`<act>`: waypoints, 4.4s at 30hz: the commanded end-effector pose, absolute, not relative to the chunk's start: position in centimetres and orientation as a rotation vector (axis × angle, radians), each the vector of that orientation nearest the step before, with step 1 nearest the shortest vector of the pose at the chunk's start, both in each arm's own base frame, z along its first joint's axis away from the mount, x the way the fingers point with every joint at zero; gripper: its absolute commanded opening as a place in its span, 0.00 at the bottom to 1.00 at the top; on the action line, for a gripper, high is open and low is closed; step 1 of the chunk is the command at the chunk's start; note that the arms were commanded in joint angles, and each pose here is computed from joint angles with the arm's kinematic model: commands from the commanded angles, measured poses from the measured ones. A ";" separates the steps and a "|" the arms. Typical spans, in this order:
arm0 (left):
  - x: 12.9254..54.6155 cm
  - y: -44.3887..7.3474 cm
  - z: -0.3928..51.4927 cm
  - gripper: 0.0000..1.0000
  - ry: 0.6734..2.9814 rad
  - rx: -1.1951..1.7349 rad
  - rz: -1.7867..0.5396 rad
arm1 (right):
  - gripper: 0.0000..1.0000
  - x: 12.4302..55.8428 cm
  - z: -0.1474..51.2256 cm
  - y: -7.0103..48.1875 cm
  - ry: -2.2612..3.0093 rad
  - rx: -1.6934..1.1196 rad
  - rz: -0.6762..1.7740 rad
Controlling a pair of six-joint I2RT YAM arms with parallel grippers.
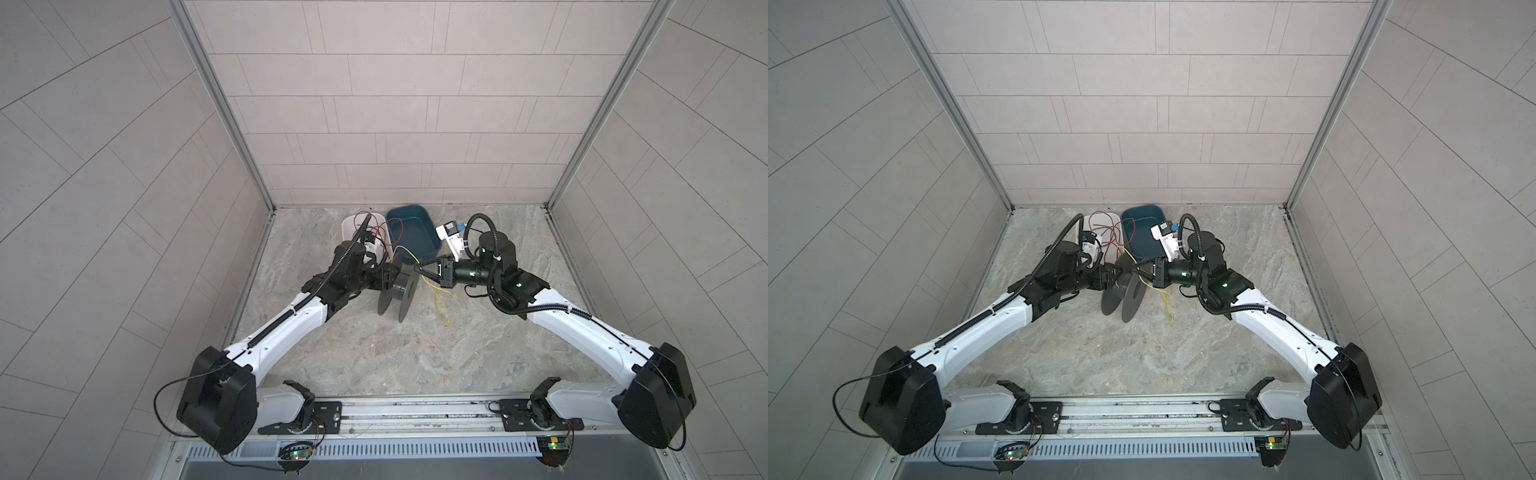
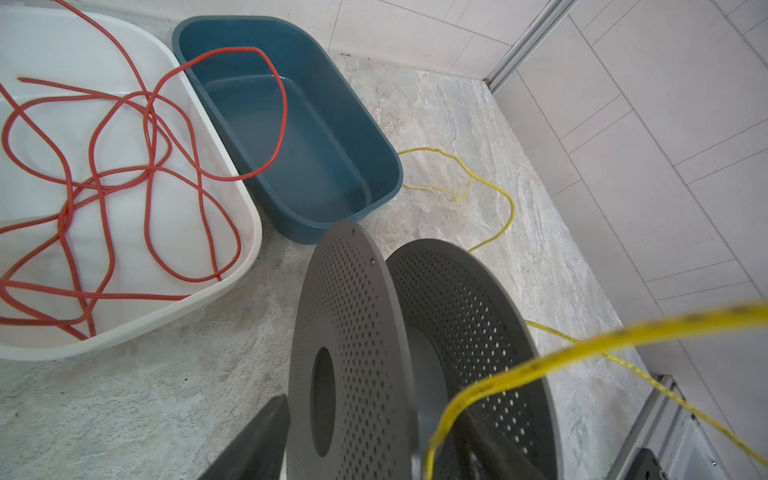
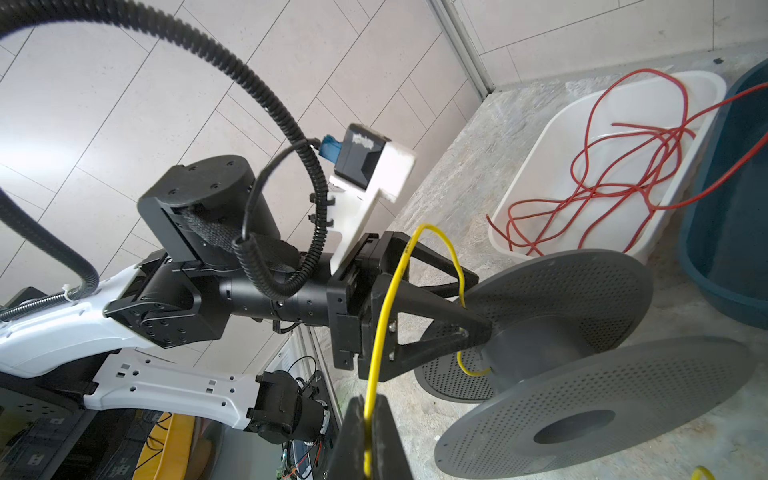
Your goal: Wrap the cables
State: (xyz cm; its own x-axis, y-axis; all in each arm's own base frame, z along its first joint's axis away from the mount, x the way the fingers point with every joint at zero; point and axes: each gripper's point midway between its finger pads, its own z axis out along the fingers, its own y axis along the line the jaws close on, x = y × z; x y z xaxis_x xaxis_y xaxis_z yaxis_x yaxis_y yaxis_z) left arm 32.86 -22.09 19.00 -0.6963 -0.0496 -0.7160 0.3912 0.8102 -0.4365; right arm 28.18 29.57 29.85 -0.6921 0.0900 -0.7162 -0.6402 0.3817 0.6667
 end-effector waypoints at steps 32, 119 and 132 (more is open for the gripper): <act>34.7 -22.2 17.1 0.43 2.271 0.251 -0.580 | 0.00 28.8 28.8 29.4 1.962 -0.444 1.322; 33.9 -17.5 29.4 0.00 2.521 0.227 -0.508 | 0.62 28.0 34.6 30.5 1.634 -0.730 0.550; 33.1 -17.4 30.3 0.00 2.472 0.317 -0.526 | 0.00 30.9 34.1 28.4 1.707 -0.622 0.517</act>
State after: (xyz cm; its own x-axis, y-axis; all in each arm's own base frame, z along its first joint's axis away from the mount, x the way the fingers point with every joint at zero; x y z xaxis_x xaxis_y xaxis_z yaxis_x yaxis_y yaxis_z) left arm 33.63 -16.88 26.86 -0.8626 0.0921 -0.4974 0.2543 0.9289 -0.2691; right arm 30.26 29.47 32.95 -0.1670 -0.1628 -0.9724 -0.6783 0.7347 -0.0065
